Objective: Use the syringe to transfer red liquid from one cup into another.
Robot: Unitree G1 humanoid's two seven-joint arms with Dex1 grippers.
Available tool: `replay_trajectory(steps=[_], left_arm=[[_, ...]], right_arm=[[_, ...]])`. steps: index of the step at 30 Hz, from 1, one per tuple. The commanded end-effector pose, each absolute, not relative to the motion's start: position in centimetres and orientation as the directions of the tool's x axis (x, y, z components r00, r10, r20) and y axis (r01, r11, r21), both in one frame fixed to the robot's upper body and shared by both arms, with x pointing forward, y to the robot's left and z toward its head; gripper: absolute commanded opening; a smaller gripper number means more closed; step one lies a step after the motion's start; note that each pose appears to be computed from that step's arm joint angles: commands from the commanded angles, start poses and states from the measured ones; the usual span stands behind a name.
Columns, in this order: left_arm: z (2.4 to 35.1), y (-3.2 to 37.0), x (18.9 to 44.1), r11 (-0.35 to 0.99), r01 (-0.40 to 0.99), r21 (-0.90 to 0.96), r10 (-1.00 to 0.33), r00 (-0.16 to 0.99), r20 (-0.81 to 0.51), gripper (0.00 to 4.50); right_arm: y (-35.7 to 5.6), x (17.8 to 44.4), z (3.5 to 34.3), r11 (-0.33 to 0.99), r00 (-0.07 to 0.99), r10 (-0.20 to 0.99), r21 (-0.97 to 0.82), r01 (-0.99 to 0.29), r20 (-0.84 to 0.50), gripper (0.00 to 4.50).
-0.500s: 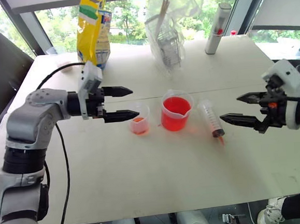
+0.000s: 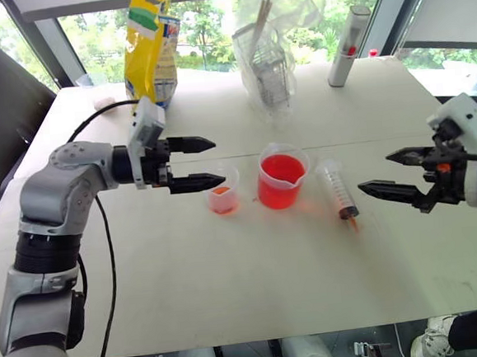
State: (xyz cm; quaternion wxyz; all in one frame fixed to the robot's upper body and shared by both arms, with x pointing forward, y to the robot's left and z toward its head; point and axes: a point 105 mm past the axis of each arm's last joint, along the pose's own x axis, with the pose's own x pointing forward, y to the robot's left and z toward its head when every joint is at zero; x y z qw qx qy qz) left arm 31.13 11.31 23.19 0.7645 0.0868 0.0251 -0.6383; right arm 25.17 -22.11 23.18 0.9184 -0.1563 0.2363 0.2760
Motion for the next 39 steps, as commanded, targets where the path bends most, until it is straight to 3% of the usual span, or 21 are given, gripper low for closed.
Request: replay_trajectory(steps=[1, 10, 20, 27, 39], left_arm=[[24.0, 10.9, 31.0, 0.149, 0.978, 0.147, -0.974, 0.17, -0.148, 4.5], [23.9, 10.8, 31.0, 0.14, 0.978, 0.153, -0.973, 0.164, -0.16, 4.5], [23.6, 10.1, 31.1, 0.13, 0.976, 0.174, -0.973, 0.159, -0.165, 4.5], [23.2, 10.2, 30.9, 0.152, 0.971, 0.185, -0.97, 0.183, -0.161, 4.5], [23.0, 10.6, 30.3, 0.21, 0.959, 0.188, -0.962, 0.238, -0.137, 4.5]], right_arm=[[-22.8, 24.9, 24.1, 0.818, 0.764, 0.397, -0.181, -0.546, -0.509, 4.47], [-23.3, 26.4, 23.4, 0.847, 0.738, 0.38, -0.112, -0.52, -0.558, 4.47], [-23.9, 32.2, 20.6, 0.921, 0.593, 0.334, 0.12, -0.371, -0.733, 4.47], [-23.5, 35.7, 18.0, 0.936, 0.495, 0.263, 0.095, -0.339, -0.828, 4.47], [-22.4, 37.5, 13.1, 0.898, 0.347, 0.178, 0.008, -0.44, -0.921, 4.47]])
